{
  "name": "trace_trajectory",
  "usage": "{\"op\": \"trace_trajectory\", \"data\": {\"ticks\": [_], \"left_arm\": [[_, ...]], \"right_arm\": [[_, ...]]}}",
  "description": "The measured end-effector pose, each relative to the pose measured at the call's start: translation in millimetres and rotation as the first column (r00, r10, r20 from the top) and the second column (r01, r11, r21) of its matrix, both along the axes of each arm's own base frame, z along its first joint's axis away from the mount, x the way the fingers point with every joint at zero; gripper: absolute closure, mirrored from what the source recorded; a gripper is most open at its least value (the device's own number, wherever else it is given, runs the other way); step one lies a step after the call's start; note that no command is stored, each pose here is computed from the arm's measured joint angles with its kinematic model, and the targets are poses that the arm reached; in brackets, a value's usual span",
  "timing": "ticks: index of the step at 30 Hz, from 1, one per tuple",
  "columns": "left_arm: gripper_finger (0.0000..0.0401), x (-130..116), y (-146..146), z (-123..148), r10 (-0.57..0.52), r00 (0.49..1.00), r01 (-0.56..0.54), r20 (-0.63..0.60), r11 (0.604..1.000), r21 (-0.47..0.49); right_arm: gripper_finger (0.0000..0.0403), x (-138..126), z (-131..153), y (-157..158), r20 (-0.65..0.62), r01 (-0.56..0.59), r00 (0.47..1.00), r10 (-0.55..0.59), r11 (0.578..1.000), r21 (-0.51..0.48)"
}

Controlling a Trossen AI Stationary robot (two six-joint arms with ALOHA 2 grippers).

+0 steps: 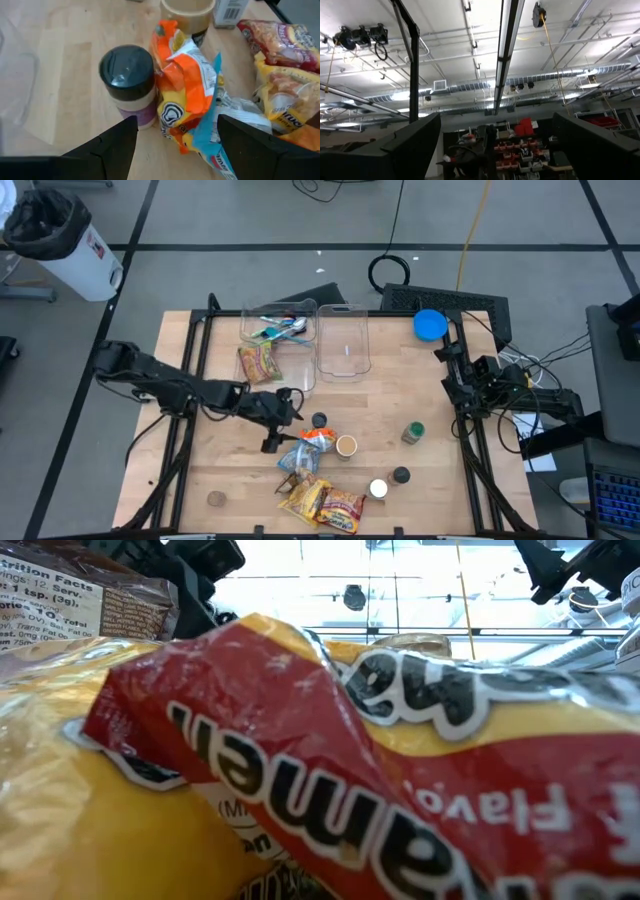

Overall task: Pick & Place Food Item
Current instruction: Put the orange noodle pack into the bottom left transparent bin

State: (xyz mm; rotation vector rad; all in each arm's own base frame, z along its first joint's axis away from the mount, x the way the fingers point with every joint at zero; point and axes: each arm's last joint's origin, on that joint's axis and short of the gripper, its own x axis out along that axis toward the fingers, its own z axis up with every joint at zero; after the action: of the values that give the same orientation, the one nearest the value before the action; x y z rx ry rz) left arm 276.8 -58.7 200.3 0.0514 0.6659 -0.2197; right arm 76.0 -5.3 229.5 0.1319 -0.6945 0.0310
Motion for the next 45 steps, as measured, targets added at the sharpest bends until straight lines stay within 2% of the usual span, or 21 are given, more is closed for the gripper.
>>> {"op": "trace_trajectory", "data": {"ticks": [7, 10, 14, 22, 27, 32, 38, 41, 45], "left_arm": [[0.0119, 10, -5, -14, -0.008, 1.000, 0.008, -0.003, 1.000, 0.000], [0.0132, 12, -5, -15, 0.005, 1.000, -0.005, 0.007, 1.000, -0.015], [0.0184, 13, -5, -13, 0.007, 1.000, -0.007, 0.027, 1.000, -0.019], [0.0317, 15, 1, -10, 0.033, 0.998, -0.032, 0.052, 0.999, -0.025], [0.0389, 14, 7, 10, 0.044, 0.993, -0.040, 0.113, 0.998, -0.041], [0.0385, 3, 14, 45, 0.046, 0.968, -0.042, 0.247, 0.999, -0.021], [0.0396, -23, 26, 86, 0.084, 0.905, -0.137, 0.417, 0.986, 0.097], [0.0388, -35, 33, 98, 0.136, 0.879, -0.229, 0.457, 0.961, 0.154], [0.0396, -46, 46, 103, 0.227, 0.863, -0.358, 0.450, 0.905, 0.230]], "right_arm": [[0.0023, 2, -3, 0, -0.040, 0.000, 0.999, 0.000, 1.000, 0.004], [0.0023, 4, -5, 0, -0.061, 0.000, 0.998, 0.000, 1.000, 0.006], [0.0023, 5, -6, 0, -0.074, 0.000, 0.997, 0.000, 1.000, 0.006], [0.0023, 5, -6, 0, -0.081, 0.000, 0.997, 0.000, 1.000, 0.007], [0.0023, 5, -6, 0, -0.082, 0.000, 0.997, 0.000, 1.000, 0.007], [0.0023, 5, -6, 0, -0.081, 0.000, 0.997, 0.000, 1.000, 0.007], [0.0023, 5, -6, 0, -0.081, 0.000, 0.997, 0.000, 1.000, 0.007], [0.0023, 5, -6, 0, -0.081, 0.000, 0.997, 0.000, 1.000, 0.007], [0.0023, 5, -6, 0, -0.081, 0.000, 0.997, 0.000, 1.000, 0.007]]}}
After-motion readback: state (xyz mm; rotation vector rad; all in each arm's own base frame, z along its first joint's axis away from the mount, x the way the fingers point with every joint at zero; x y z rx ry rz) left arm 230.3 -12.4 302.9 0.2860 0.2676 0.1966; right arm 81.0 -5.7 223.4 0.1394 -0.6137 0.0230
